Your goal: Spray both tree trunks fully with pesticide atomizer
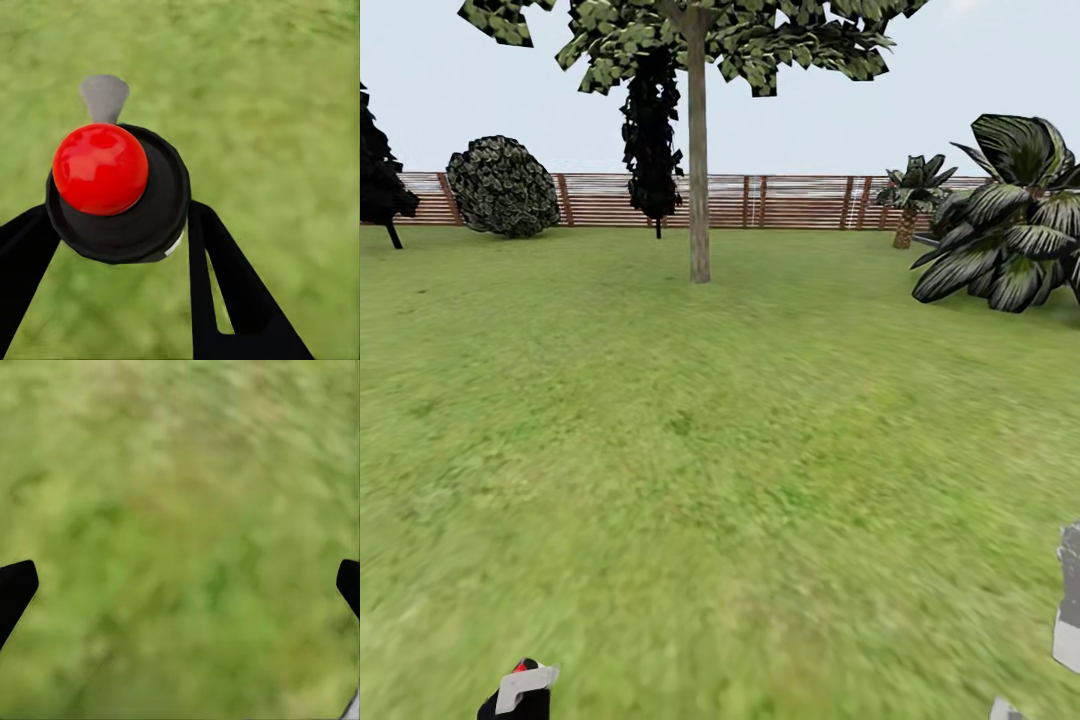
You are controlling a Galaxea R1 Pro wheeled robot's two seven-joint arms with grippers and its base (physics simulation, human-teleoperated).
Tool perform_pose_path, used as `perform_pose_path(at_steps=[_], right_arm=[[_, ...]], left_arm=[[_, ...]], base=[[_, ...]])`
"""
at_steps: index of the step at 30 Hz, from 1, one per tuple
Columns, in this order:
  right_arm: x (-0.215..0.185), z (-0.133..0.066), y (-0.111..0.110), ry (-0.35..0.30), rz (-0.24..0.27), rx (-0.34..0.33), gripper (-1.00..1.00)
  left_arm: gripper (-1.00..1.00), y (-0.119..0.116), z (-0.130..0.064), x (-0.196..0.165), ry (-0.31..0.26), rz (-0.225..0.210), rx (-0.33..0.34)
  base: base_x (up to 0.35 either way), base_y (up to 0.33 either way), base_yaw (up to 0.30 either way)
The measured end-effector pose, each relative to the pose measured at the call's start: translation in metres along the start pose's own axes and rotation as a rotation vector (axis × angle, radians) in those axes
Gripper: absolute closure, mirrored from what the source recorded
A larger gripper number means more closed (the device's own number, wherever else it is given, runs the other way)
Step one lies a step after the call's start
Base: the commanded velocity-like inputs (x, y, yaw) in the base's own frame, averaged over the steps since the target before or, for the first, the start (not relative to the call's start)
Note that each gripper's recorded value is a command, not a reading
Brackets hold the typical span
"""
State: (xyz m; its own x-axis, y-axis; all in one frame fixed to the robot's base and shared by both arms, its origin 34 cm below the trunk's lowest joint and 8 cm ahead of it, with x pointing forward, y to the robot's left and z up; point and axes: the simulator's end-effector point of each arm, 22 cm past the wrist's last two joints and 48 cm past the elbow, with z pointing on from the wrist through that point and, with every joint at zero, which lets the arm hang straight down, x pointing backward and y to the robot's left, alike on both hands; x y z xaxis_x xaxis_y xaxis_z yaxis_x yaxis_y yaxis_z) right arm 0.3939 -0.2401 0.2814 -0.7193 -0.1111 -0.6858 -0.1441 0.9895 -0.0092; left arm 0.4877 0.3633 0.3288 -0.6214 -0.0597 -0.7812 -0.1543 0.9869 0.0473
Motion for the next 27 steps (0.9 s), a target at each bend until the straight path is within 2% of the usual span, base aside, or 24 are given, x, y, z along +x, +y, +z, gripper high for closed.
perform_pose_path(at_steps=[27], right_arm=[[-0.0002,0.0001,-0.0001,0.000,0.000,0.000,-1.00]], left_arm=[[1.00,-0.0001,0.0000,-0.0003,-0.001,0.000,0.000]], base=[[0.338,0.000,0.000]])
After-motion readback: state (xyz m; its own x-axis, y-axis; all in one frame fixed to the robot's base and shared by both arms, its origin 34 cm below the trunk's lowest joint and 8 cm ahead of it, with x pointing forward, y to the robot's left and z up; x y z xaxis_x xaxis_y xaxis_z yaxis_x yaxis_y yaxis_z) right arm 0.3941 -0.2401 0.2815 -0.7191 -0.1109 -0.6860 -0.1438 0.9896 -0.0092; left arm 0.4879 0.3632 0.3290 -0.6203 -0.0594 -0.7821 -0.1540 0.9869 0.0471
